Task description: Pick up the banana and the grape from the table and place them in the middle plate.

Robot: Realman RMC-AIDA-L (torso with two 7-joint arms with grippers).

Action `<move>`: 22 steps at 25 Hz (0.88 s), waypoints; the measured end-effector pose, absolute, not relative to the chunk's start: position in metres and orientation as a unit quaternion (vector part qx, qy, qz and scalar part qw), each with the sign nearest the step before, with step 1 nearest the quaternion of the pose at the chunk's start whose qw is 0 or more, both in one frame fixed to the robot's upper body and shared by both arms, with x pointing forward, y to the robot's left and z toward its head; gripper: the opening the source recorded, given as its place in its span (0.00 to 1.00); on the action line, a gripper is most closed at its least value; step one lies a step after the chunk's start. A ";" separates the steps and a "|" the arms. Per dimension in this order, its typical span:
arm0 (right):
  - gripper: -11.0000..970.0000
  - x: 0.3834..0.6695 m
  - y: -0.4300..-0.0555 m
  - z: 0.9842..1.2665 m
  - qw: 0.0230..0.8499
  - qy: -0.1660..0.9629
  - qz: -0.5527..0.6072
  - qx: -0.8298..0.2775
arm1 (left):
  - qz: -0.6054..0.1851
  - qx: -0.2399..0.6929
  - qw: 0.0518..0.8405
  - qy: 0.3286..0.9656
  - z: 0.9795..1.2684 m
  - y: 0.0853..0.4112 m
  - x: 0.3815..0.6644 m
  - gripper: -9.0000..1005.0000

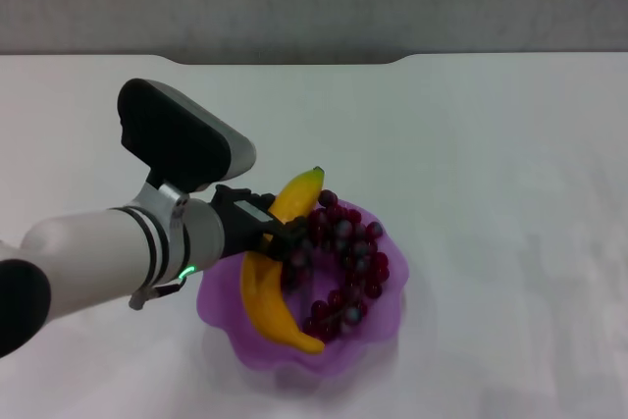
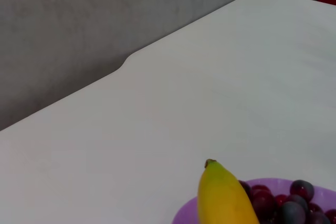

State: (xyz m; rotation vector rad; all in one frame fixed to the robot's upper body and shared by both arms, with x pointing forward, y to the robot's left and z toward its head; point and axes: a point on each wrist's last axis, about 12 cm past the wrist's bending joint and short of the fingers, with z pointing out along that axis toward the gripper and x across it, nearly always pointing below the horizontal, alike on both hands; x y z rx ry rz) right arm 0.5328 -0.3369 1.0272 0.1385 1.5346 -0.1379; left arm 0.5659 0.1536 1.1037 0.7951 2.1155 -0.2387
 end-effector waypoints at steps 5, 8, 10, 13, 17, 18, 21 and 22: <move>0.88 0.533 -0.336 1.027 0.716 0.693 -0.062 0.061 | -0.095 0.314 0.424 0.844 1.104 0.155 0.567 0.51; 0.88 0.534 -0.336 1.028 0.716 0.693 -0.061 0.060 | -0.093 0.309 0.430 0.843 1.106 0.156 0.569 0.54; 0.88 0.534 -0.336 1.028 0.716 0.693 -0.061 0.059 | -0.092 0.306 0.438 0.841 1.106 0.157 0.570 0.57; 0.88 0.534 -0.337 1.027 0.715 0.693 -0.062 0.059 | -0.090 0.308 0.444 0.837 1.107 0.157 0.570 0.60; 0.88 0.534 -0.337 1.027 0.715 0.694 -0.063 0.058 | -0.089 0.308 0.458 0.829 1.108 0.157 0.571 0.65; 0.88 0.534 -0.337 1.027 0.715 0.694 -0.063 0.058 | -0.088 0.305 0.464 0.827 1.108 0.158 0.571 0.69; 0.88 0.535 -0.336 1.026 0.710 0.699 -0.062 0.057 | -0.087 0.293 0.488 0.817 1.110 0.162 0.570 0.81; 0.88 0.535 -0.336 1.026 0.709 0.700 -0.062 0.057 | -0.086 0.286 0.499 0.813 1.111 0.165 0.571 0.85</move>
